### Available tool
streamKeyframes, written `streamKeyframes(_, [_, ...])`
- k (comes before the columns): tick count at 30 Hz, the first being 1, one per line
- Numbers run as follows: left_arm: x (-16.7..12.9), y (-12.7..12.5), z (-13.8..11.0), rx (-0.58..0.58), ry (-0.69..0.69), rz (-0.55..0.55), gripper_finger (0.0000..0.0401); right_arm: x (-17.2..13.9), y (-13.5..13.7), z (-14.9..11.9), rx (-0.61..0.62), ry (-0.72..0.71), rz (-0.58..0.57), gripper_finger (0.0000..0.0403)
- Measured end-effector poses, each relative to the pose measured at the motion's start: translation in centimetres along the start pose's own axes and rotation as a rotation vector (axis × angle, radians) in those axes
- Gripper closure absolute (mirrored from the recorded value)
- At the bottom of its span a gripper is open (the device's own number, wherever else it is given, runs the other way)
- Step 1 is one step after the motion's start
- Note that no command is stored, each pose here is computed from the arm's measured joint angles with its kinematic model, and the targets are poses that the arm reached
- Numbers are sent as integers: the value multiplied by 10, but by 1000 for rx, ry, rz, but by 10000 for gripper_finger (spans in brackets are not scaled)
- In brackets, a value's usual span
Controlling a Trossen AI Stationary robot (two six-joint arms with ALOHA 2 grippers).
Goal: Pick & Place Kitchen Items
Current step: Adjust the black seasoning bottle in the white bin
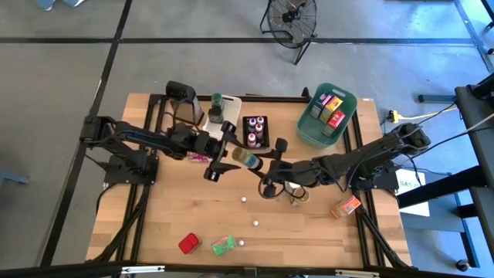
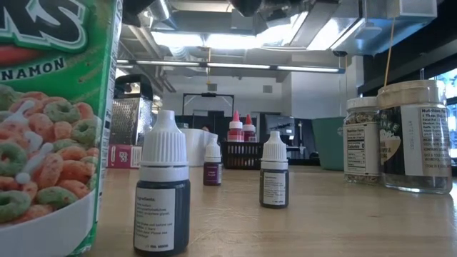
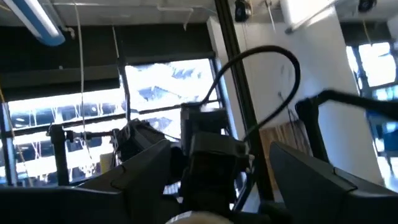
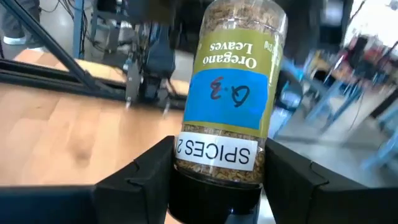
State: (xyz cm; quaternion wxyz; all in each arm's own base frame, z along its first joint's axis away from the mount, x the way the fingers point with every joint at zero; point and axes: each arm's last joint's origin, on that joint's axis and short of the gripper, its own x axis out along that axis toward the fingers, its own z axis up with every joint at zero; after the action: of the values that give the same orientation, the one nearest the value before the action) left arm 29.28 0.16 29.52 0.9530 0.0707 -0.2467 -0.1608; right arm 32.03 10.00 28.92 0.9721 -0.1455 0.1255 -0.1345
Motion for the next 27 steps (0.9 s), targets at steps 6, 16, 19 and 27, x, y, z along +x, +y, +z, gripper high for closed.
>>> streamKeyframes(6, [-9,-4,12,99,220,28,134,-10,-8,-10,159,144,53,200])
streamKeyframes(16, [-25,-30,14,454,658,141,136,-5,-32,-22,412,309,160,198])
streamKeyframes(19, [-24,-40,9,562,736,166,136,0,-40,-24,463,318,144,197])
streamKeyframes(27, [-14,-69,0,898,855,173,136,8,-55,-28,521,333,138,197])
